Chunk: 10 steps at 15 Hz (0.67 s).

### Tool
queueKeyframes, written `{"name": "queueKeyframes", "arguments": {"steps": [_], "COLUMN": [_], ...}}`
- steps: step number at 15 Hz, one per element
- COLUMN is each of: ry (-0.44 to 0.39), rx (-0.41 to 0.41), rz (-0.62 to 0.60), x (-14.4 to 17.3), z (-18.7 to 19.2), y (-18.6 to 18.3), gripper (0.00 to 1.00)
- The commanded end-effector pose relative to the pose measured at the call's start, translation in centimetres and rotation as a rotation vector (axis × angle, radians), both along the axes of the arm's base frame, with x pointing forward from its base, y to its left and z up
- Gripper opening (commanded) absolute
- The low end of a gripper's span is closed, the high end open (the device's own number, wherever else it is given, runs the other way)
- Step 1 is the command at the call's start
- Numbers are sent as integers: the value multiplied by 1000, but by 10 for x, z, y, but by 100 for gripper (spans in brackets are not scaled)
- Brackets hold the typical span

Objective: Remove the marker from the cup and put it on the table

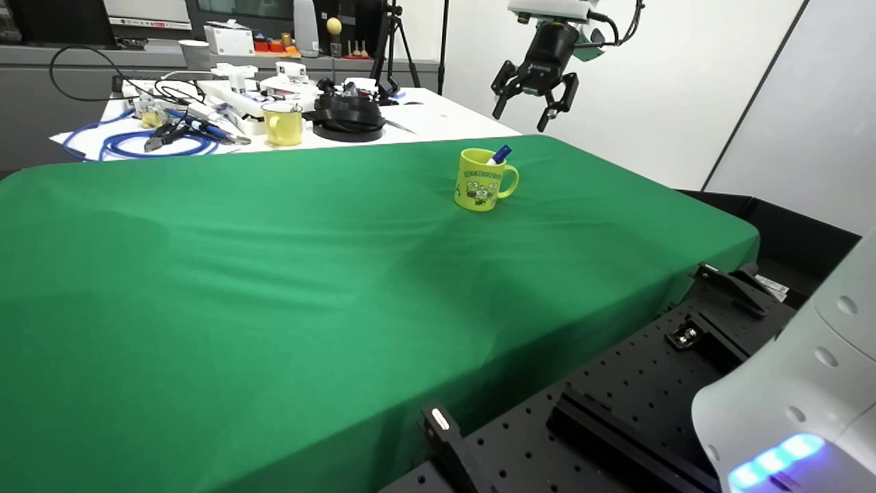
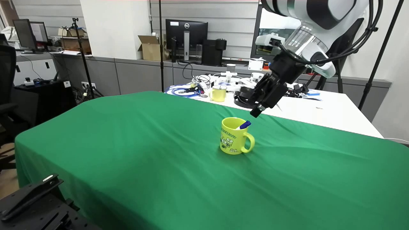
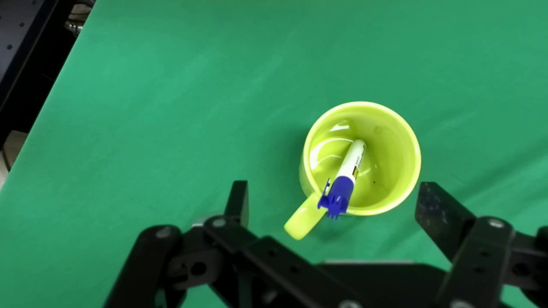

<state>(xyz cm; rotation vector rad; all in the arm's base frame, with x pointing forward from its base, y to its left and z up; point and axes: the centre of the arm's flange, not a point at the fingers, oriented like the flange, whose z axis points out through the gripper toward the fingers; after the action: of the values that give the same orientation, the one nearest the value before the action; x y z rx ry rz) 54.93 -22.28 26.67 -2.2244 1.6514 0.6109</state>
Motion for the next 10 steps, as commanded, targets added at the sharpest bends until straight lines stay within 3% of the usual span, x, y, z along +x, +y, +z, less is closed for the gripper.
{"name": "queueKeyframes", "arguments": {"steps": [1, 10], "ry": [5, -7], "rx": [-3, 1], "rz": [-6, -22], "x": [7, 11], "z": [-5, -26], "y": [-2, -6], "gripper": [100, 100]}}
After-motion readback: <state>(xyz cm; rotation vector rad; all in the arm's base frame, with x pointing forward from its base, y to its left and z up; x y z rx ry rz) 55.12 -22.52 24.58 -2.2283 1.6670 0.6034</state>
